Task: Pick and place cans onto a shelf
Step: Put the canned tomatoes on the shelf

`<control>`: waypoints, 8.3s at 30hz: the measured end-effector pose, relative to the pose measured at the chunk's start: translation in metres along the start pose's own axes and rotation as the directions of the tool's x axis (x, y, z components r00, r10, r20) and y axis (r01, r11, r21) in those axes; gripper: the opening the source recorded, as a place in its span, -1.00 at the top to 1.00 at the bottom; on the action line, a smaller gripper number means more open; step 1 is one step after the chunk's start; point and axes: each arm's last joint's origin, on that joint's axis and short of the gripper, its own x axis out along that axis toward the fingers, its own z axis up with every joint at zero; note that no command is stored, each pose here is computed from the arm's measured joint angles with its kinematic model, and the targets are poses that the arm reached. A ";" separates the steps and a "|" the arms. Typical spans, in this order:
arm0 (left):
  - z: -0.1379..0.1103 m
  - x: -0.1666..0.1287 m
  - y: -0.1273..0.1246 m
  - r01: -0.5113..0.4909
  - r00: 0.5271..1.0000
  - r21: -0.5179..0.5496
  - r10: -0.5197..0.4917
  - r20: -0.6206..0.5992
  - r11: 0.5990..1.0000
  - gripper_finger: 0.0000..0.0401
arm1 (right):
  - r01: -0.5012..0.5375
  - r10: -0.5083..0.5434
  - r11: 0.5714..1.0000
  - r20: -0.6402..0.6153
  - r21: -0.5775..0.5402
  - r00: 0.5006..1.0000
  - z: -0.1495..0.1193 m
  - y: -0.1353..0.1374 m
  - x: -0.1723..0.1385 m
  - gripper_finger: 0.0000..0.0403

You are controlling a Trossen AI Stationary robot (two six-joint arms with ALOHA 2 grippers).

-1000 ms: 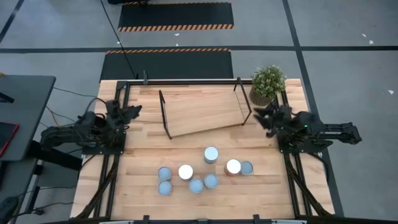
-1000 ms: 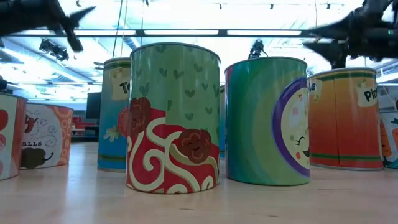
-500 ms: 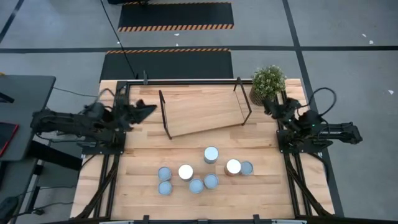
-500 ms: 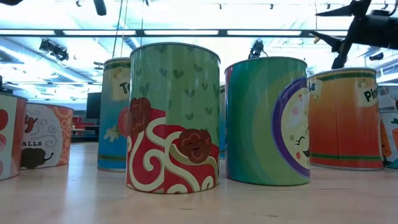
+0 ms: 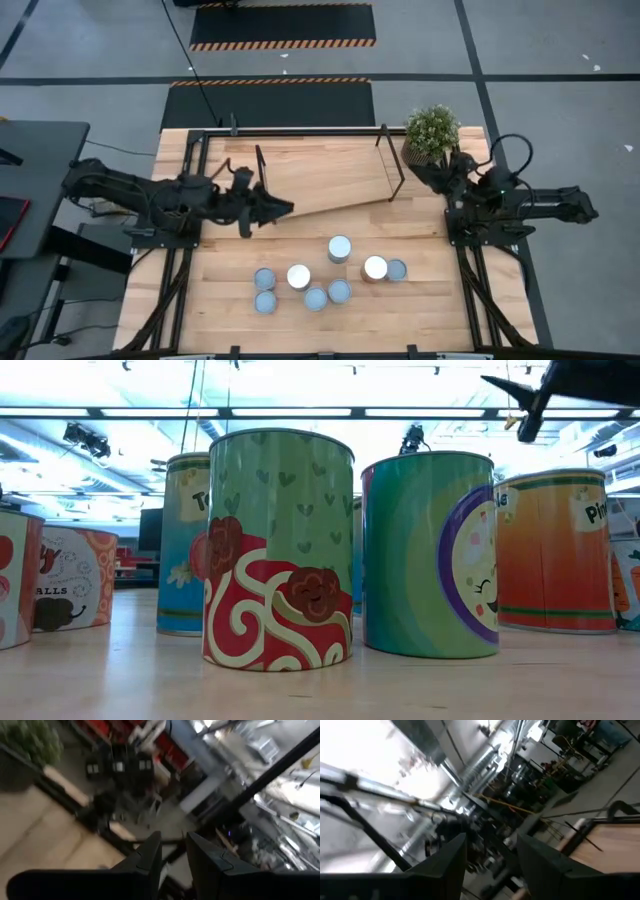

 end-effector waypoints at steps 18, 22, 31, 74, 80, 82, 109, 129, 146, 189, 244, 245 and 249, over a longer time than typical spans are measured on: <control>-0.085 0.040 -0.038 -0.332 0.802 0.045 0.307 -0.511 0.942 0.47 | 0.003 -0.001 0.998 0.036 -0.063 0.999 0.006 0.011 0.019 0.10; -0.113 0.051 -0.030 -0.356 0.720 0.067 0.320 -0.616 0.932 0.25 | -0.031 0.029 0.996 -0.033 -0.080 0.999 0.001 0.010 0.022 0.10; -0.167 0.067 -0.001 -0.377 0.480 0.232 0.403 -0.780 0.897 -0.47 | -0.011 -0.009 0.978 -0.094 -0.209 0.996 0.004 0.022 0.038 0.10; -0.199 0.088 0.046 -0.541 0.450 0.461 0.705 -0.548 0.704 -0.59 | 0.038 -0.085 0.958 -0.154 -0.284 0.984 0.005 0.028 0.052 0.10; -0.198 0.091 0.046 -0.545 0.477 0.448 0.701 -0.529 0.709 -0.59 | 0.038 -0.085 0.958 -0.154 -0.284 0.984 0.005 0.028 0.052 0.10; -0.197 0.092 0.045 -0.547 0.494 0.443 0.701 -0.515 0.711 -0.59 | 0.038 -0.085 0.958 -0.154 -0.283 0.985 0.005 0.028 0.052 0.10; -0.197 0.093 0.044 -0.539 0.503 0.430 0.686 -0.525 0.724 -0.59 | 0.042 -0.088 0.958 -0.151 -0.284 0.985 0.005 0.028 0.052 0.10; -0.194 0.096 0.048 -0.530 0.492 0.435 0.681 -0.542 0.728 -0.95 | 0.042 -0.088 0.958 -0.151 -0.284 0.985 0.005 0.028 0.052 0.10; -0.190 0.097 0.050 -0.540 0.519 0.475 0.719 -0.462 0.695 -0.94 | 0.042 -0.088 0.958 -0.151 -0.284 0.985 0.005 0.027 0.052 0.10; -0.160 0.107 0.085 -0.602 0.390 0.465 0.747 -0.539 0.649 -0.94 | 0.042 -0.088 0.957 -0.151 -0.288 0.985 0.005 0.027 0.052 0.10; -0.162 0.106 0.097 -0.626 0.408 0.490 0.790 -0.458 0.607 -0.94 | 0.042 -0.088 0.957 -0.151 -0.286 0.985 0.005 0.027 0.052 0.10; -0.162 0.106 0.098 -0.626 0.407 0.490 0.790 -0.458 0.607 -0.94 | 0.042 -0.089 0.957 -0.151 -0.286 0.985 0.005 0.027 0.052 0.10; -0.161 0.106 0.098 -0.629 0.407 0.487 0.791 -0.457 0.606 -0.94 | 0.048 -0.093 0.956 -0.146 -0.288 0.985 0.005 0.027 0.052 0.10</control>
